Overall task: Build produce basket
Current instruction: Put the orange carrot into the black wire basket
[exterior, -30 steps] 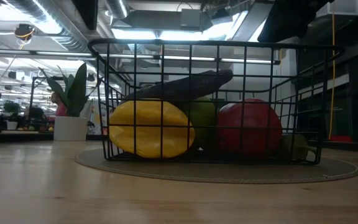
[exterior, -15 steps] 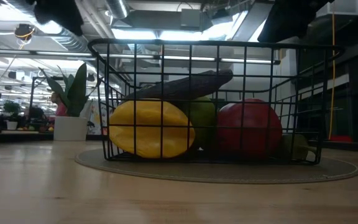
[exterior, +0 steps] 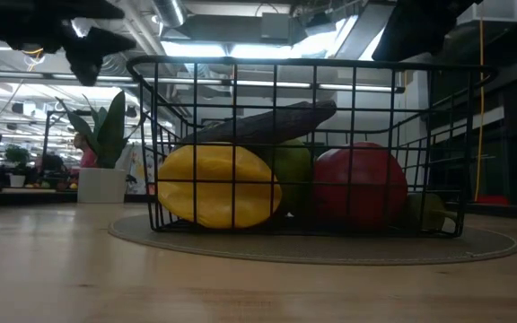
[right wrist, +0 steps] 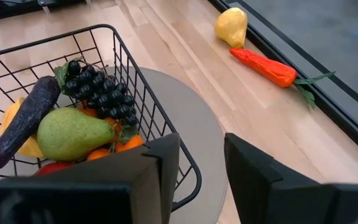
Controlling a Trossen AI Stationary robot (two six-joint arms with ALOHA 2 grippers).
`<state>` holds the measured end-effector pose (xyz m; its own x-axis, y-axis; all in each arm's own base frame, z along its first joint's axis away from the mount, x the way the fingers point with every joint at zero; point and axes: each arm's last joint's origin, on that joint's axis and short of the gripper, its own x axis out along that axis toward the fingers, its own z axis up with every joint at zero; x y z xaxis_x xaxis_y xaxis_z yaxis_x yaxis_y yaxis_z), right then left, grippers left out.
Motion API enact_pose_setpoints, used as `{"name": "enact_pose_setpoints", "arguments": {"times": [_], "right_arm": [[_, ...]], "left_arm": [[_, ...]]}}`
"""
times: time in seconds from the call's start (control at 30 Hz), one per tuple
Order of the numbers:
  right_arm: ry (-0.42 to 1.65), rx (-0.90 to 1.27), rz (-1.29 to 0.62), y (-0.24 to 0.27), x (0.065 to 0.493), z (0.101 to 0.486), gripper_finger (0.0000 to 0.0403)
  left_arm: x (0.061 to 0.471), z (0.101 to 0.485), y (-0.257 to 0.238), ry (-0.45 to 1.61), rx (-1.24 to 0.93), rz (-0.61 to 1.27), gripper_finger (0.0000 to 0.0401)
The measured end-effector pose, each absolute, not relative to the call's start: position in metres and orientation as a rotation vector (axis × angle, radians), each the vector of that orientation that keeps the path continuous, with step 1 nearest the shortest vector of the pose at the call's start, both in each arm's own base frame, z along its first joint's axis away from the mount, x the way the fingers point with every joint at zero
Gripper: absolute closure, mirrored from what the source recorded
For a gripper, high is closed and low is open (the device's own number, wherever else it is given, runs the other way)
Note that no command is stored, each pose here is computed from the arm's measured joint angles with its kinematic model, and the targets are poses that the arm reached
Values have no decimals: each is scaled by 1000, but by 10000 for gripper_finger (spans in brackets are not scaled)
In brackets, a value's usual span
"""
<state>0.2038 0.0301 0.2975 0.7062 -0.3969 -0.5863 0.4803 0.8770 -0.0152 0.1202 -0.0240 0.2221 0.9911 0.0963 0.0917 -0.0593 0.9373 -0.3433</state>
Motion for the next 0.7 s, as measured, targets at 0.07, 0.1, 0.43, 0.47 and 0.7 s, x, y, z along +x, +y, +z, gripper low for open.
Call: {"name": "enact_pose_setpoints", "arguments": {"times": [0.07, 0.1, 0.43, 0.47, 0.7], "right_arm": [[617, 142, -489, 30, 204, 297, 284], [618, 140, -489, 30, 204, 297, 284], [618, 140, -488, 30, 204, 297, 284], [618, 140, -488, 30, 204, 297, 284], [637, 156, -448, 31, 204, 297, 284]], "left_arm": [[119, 214, -21, -182, -340, 42, 206], [119, 209, -19, -209, -336, 31, 206], [119, 192, -4, -221, -267, 1, 206], [120, 192, -3, -213, -252, -21, 206], [119, 179, -1, -77, -230, -60, 206]]}}
